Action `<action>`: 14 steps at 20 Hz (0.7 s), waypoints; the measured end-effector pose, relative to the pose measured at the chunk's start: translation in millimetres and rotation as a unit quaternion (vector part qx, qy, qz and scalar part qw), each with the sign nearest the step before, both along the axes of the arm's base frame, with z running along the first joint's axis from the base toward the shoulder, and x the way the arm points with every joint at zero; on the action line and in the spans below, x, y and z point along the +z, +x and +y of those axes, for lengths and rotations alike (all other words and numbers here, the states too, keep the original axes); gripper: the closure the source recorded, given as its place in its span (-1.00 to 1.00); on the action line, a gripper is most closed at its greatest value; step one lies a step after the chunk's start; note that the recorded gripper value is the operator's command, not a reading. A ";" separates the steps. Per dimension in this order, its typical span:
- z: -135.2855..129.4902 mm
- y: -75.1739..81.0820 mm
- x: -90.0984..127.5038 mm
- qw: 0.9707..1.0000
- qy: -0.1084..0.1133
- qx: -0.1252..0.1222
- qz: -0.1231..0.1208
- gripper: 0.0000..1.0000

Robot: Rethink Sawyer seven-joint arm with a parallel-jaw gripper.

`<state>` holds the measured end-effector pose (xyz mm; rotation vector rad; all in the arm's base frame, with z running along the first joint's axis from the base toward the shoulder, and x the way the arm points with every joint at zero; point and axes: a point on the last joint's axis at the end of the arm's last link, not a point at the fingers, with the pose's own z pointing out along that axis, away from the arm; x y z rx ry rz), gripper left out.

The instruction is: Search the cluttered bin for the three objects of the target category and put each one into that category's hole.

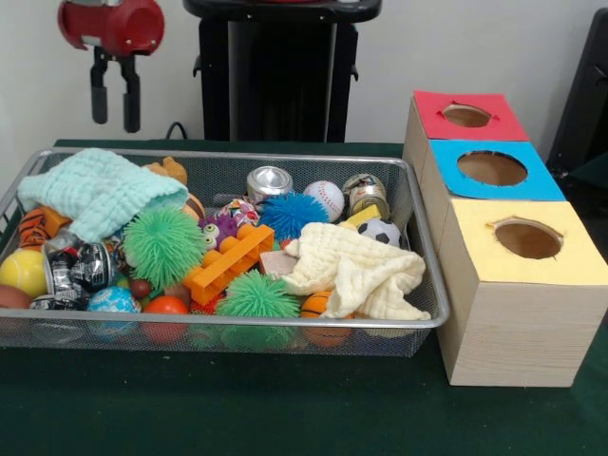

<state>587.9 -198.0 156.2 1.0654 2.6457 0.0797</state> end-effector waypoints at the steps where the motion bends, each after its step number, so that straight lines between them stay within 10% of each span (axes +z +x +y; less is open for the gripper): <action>1: -6.1 -4.4 -4.4 1.000 0.000 -0.002 0.003 -1.00; 14: -58.1 -78.3 -92.4 0.997 0.033 -0.015 0.066 -1.00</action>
